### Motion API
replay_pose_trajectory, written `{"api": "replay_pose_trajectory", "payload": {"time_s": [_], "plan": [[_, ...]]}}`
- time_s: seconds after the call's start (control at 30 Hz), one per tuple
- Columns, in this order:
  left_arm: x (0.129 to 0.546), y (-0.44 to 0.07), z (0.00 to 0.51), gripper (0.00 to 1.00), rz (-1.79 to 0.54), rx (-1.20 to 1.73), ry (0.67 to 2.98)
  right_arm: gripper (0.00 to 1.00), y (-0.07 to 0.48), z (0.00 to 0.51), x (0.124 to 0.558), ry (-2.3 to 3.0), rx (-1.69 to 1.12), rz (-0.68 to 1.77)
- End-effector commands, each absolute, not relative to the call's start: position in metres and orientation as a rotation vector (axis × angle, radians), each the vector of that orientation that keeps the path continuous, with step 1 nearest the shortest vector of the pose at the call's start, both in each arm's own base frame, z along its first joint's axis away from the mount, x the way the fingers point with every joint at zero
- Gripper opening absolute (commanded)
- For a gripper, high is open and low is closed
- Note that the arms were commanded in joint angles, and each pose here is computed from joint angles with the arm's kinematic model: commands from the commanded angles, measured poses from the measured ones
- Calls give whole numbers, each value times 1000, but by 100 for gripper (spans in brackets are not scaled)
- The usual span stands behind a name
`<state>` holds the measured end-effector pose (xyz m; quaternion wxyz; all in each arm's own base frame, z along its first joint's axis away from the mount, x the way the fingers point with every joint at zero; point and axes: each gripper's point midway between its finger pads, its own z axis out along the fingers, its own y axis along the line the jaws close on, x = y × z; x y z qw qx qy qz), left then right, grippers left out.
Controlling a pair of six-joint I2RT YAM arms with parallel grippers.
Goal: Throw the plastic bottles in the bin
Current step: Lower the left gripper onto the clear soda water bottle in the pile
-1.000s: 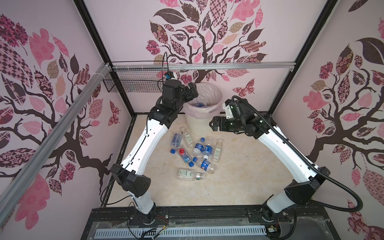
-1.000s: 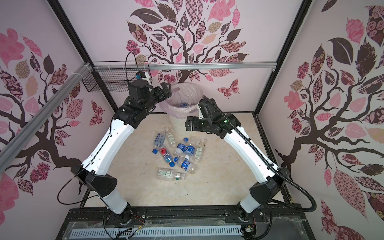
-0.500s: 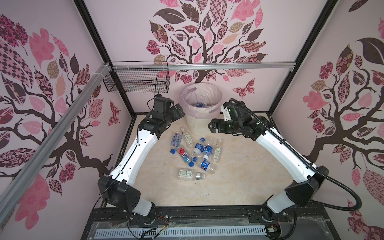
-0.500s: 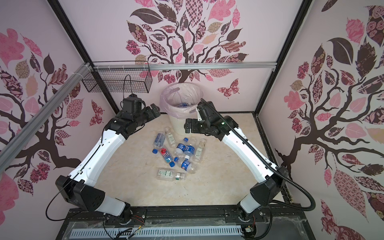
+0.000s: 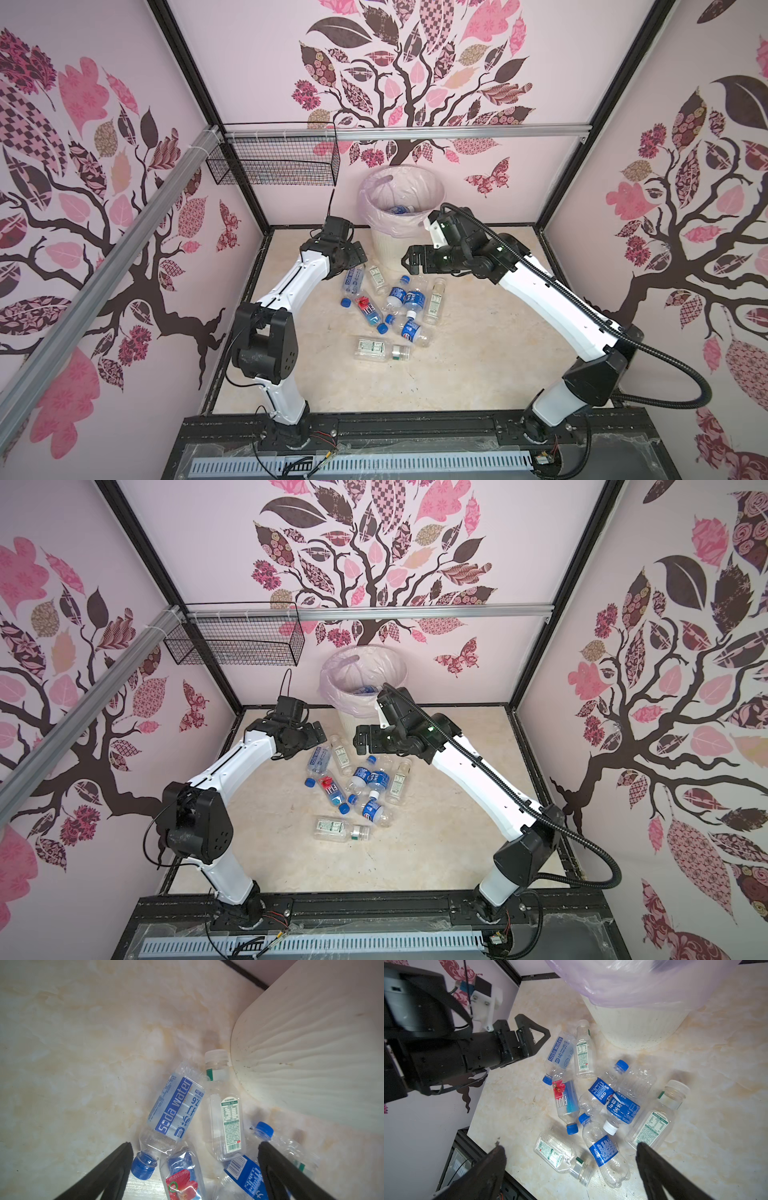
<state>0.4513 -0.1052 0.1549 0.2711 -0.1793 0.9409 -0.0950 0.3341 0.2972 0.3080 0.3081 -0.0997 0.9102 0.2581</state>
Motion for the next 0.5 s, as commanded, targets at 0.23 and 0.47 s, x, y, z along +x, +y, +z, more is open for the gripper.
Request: {"api": "replay_pose_trajectory", "payload": {"time_s": [0.23, 0.47], "plan": [[450, -99, 98, 97, -94, -310, 2701, 100, 319, 295, 338, 2452, -344, 659], [449, -99, 74, 95, -61, -243, 2754, 100, 325, 293, 342, 2487, -351, 641]]}}
